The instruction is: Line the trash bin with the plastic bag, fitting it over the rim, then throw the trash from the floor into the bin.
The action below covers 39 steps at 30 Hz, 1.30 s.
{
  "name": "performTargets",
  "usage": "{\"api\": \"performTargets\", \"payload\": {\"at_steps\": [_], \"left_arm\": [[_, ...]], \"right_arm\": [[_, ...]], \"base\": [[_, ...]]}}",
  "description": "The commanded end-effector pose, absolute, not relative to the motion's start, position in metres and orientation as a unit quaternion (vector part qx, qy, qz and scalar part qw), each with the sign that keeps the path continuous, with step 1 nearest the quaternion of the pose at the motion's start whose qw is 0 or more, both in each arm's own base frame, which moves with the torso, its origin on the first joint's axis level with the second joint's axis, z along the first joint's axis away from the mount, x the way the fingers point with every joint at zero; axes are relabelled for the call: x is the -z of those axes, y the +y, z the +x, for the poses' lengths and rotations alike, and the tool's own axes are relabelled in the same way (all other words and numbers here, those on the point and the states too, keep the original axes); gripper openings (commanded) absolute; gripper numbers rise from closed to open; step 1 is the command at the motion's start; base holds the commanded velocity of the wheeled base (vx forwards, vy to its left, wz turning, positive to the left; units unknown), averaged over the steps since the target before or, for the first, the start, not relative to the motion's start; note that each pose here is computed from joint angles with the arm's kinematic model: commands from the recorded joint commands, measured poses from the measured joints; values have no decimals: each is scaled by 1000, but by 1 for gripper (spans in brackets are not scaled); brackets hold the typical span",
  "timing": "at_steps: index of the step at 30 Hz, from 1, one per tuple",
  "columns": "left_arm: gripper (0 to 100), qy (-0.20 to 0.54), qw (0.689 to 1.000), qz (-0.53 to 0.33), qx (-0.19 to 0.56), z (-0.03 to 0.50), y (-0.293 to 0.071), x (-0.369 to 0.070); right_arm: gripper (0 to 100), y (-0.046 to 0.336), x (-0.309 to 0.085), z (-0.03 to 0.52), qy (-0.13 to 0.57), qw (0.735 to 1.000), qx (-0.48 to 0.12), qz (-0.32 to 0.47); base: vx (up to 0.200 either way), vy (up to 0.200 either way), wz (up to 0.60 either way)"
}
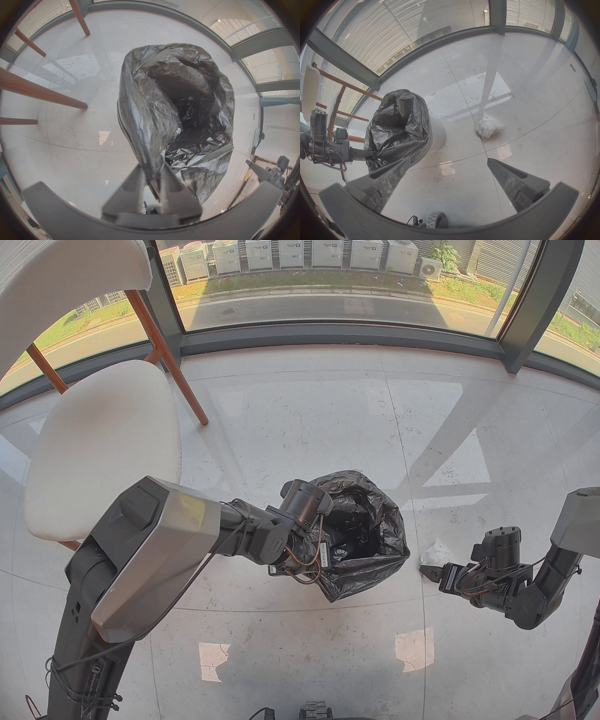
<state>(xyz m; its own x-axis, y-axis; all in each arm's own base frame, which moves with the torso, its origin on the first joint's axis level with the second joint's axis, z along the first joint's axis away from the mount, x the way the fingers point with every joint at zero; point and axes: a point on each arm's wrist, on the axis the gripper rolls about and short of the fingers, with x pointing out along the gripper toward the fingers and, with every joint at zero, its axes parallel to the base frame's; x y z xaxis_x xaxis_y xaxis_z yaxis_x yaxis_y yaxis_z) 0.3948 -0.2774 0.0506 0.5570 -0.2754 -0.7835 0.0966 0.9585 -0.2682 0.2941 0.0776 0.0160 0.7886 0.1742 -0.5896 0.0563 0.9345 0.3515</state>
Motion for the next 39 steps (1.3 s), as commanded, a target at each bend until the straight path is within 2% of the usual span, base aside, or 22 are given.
{"api": "performTargets", "payload": {"at_steps": [1,13,23,24,33,39], "left_arm": [[0,473,871,-87,100,391,-274,-53],[0,518,850,-71,65,380,-249,-45],[0,533,841,-59,66,372,-252,-38],[100,533,841,-57,68,370,-254,-38],[100,540,836,-48,83,349,-258,-45],[100,525,842,-43,116,338,-281,-58]], "right_arm": [[100,78,-16,294,323,929,-32,178],[100,78,-17,294,322,929,-31,178],[100,79,-16,294,323,929,-32,177],[100,78,-16,294,323,929,-32,178],[100,77,-16,294,323,929,-30,178],[100,78,-15,293,324,929,-26,176]], "base": [[0,0,0],[0,0,0],[0,0,0],[0,0,0],[0,0,0],[0,0,0]]}}
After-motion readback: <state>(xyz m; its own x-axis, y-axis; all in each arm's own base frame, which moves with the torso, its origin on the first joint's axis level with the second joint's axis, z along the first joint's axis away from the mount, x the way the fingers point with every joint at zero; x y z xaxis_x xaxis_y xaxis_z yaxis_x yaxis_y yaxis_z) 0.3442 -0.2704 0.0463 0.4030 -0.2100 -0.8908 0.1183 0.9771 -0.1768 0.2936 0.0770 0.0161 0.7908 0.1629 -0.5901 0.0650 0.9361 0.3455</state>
